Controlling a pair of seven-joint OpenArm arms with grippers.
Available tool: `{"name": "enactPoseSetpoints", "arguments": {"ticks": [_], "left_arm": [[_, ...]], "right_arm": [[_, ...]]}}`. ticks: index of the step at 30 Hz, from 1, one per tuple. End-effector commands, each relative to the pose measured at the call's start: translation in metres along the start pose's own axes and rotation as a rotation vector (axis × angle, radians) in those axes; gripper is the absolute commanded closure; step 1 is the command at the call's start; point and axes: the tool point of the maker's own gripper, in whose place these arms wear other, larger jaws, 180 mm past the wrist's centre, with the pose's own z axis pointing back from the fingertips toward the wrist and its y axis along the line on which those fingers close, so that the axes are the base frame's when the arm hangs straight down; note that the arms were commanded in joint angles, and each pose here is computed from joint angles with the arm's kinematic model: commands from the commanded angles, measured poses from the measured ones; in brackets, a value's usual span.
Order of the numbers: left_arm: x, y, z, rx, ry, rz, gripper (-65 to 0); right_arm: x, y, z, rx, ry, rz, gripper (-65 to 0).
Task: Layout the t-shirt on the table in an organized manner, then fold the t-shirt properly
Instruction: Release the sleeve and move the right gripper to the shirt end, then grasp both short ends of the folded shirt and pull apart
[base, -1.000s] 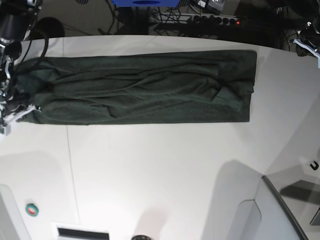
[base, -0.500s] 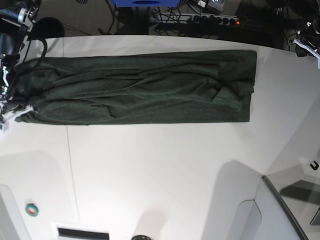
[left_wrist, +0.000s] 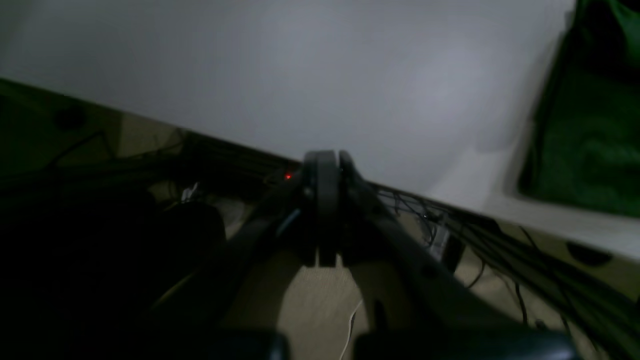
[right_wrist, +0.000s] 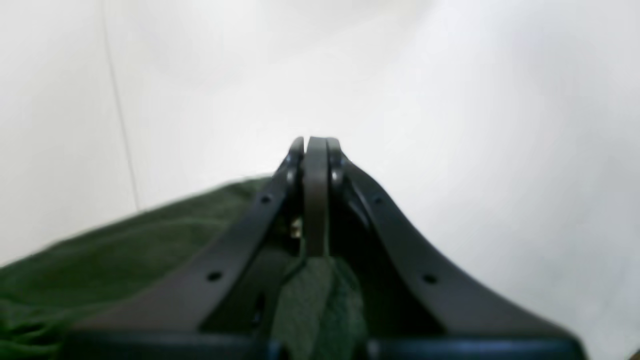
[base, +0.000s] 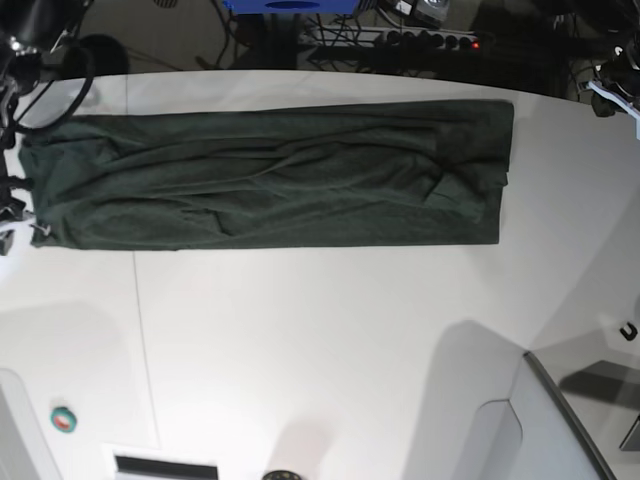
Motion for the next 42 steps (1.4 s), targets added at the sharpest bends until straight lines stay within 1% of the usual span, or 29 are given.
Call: {"name": "enactPoseSetpoints", "arguments": {"ticks": [1, 2, 3, 5, 8, 10, 11, 13, 16, 18, 22, 25, 30, 34, 35, 38, 39, 42], "left_arm": [[0.019, 0.005, 0.004, 0.007, -0.049, -0.020, 0.0], [0.020, 0.001, 0.003, -0.009, -0.053, -0.030, -3.8], [0.021, -0.004, 0.003, -0.034, -0.055, -0.053, -11.0], [0.029, -0.018, 0.000, -0.093, -0.080, -0.086, -28.0], [0.033, -0.030, -0.006, -0.114, -0.103, -0.057, -50.2], [0.040, -0.046, -0.014, -0.143, -0.127, -0.022, -61.7], [0.043, -0.055, -0.019, -0.159, -0.129, -0.004, -65.0], [0.049, -0.068, -0.026, -0.184, -0.133, 0.020, -65.0], [0.062, -0.092, -0.035, -0.228, -0.157, 0.046, -65.0], [0.067, -0.116, -0.043, -0.283, -0.148, 0.010, -65.0], [0.059, -0.154, -0.060, -0.373, -0.091, -0.032, -65.0], [0.045, -0.161, -0.072, -0.401, -0.041, 0.001, -65.0], [0.029, -0.161, -0.083, -0.414, -0.037, 0.070, -65.0], [0.007, -0.163, -0.092, -0.426, 0.021, 0.125, -65.0], [0.003, -0.165, -0.093, -0.430, 0.032, 0.128, -65.0], [0.000, -0.183, -0.096, -0.469, 0.060, 0.083, -65.0], [-0.002, -0.188, -0.096, -0.478, 0.066, 0.074, -63.4], [-0.003, -0.191, -0.097, -0.485, 0.070, 0.069, -52.2]], "right_arm": [[0.016, 0.001, 0.008, 0.003, -0.056, 0.016, 0.0], [0.019, 0.003, 0.016, 0.006, -0.069, 0.029, 0.0], [0.020, 0.004, 0.022, 0.008, -0.076, 0.043, 0.0], [0.014, 0.005, 0.030, 0.007, -0.069, 0.050, 0.0], [0.005, 0.003, 0.033, 0.006, -0.047, 0.055, 0.0], [-0.010, 0.001, 0.031, 0.005, -0.009, 0.049, 0.0], [-0.016, 0.000, 0.029, 0.005, 0.007, 0.043, 0.0], [-0.028, 0.000, 0.026, 0.008, 0.038, 0.033, 0.0], [-0.039, 0.012, 0.023, 0.044, 0.070, 0.051, 0.0], [-0.041, 0.019, 0.022, 0.060, 0.076, 0.057, 0.0], [-0.048, 0.035, 0.022, 0.103, 0.095, 0.076, 0.0], [-0.050, 0.045, 0.022, 0.128, 0.099, 0.085, 0.0], [-0.051, 0.050, 0.021, 0.140, 0.101, 0.089, 0.0], [-0.051, 0.050, 0.021, 0.140, 0.101, 0.089, 0.0], [-0.051, 0.050, 0.021, 0.140, 0.100, 0.089, 0.0], [-0.051, 0.050, 0.021, 0.140, 0.100, 0.089, 0.0], [-0.051, 0.050, 0.021, 0.140, 0.100, 0.089, 0.0], [-0.051, 0.048, 0.022, 0.137, 0.101, 0.088, 0.0]]}}
